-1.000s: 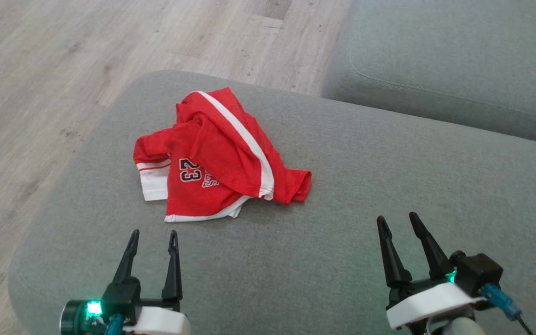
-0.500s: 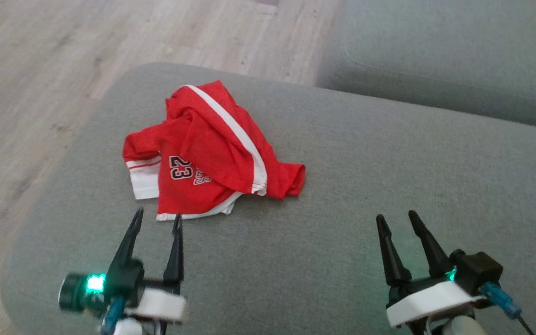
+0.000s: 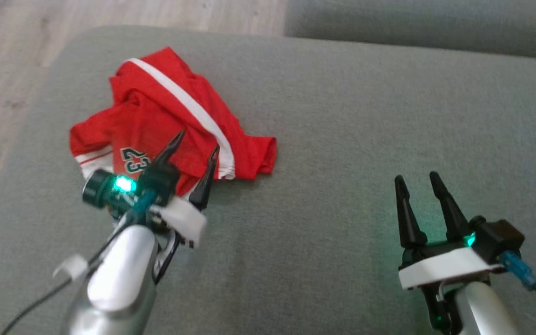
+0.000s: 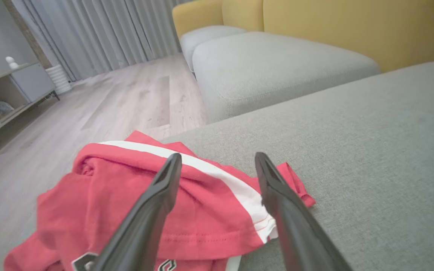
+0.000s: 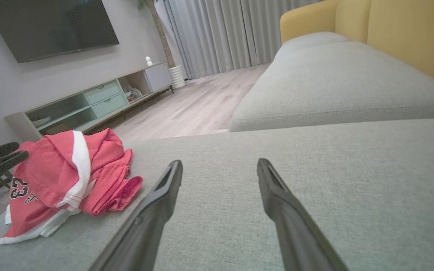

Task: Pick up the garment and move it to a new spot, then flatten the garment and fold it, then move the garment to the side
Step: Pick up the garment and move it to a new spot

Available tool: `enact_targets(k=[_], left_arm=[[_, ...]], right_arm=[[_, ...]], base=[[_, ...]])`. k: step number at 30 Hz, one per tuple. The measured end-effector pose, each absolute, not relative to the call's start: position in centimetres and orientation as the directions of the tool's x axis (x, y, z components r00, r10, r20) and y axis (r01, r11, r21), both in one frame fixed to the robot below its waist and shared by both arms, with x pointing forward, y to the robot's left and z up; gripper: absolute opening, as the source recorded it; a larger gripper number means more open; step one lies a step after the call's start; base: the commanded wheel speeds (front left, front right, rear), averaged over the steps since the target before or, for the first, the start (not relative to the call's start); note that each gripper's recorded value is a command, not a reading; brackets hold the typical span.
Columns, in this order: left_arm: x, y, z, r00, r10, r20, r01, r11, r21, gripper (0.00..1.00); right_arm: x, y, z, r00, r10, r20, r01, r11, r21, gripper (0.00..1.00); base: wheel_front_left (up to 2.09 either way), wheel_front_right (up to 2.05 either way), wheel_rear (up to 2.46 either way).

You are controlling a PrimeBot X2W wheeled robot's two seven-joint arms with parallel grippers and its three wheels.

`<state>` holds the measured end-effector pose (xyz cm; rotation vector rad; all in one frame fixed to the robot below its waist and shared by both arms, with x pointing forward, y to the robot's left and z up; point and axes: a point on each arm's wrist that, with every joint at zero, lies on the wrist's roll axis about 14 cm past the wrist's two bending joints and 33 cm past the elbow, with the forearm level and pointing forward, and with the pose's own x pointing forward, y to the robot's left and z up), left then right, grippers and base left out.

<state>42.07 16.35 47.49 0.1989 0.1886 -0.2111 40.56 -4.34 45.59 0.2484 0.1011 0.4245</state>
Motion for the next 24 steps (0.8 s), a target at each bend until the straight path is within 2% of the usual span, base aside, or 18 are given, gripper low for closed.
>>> enact_targets(k=[5, 9, 19, 20, 21, 24], left_arm=[[44.2, 15.5, 44.8, 0.919, -0.211, -0.334, 0.284, 0.940, 0.189, 1.00], [45.3, 15.8, 43.1, 0.900, -0.182, -0.395, 0.278, 0.939, 0.201, 1.00], [46.3, 16.8, 40.4, 0.872, -0.107, -0.478, 0.236, 0.947, 0.218, 1.00], [46.3, 16.8, 40.4, 0.871, -0.106, -0.480, 0.236, 0.947, 0.218, 0.27], [46.3, 16.8, 40.3, 0.870, -0.106, -0.482, 0.234, 0.948, 0.215, 0.00], [46.4, 16.7, 40.7, 0.881, -0.121, -0.457, 0.235, 0.951, 0.200, 0.00]], right_arm=[[41.2, -5.7, 44.8, 0.922, 0.382, -0.062, -0.354, 0.897, 0.264, 1.00], [41.3, -6.7, 44.2, 0.931, 0.356, -0.080, -0.325, 0.908, 0.266, 1.00], [41.3, -8.1, 43.8, 0.944, 0.319, -0.091, -0.286, 0.922, 0.262, 1.00], [41.3, -8.2, 43.8, 0.944, 0.318, -0.091, -0.285, 0.922, 0.262, 1.00], [41.3, -8.2, 43.8, 0.944, 0.316, -0.091, -0.284, 0.922, 0.262, 1.00], [41.3, -8.3, 44.0, 0.946, 0.314, -0.086, -0.283, 0.923, 0.260, 1.00]], base=[[0.00, 0.00, 0.00], [0.00, 0.00, 0.00], [0.00, 0.00, 0.00], [0.00, 0.00, 0.00], [0.00, 0.00, 0.00], [0.00, 0.00, 0.00]])
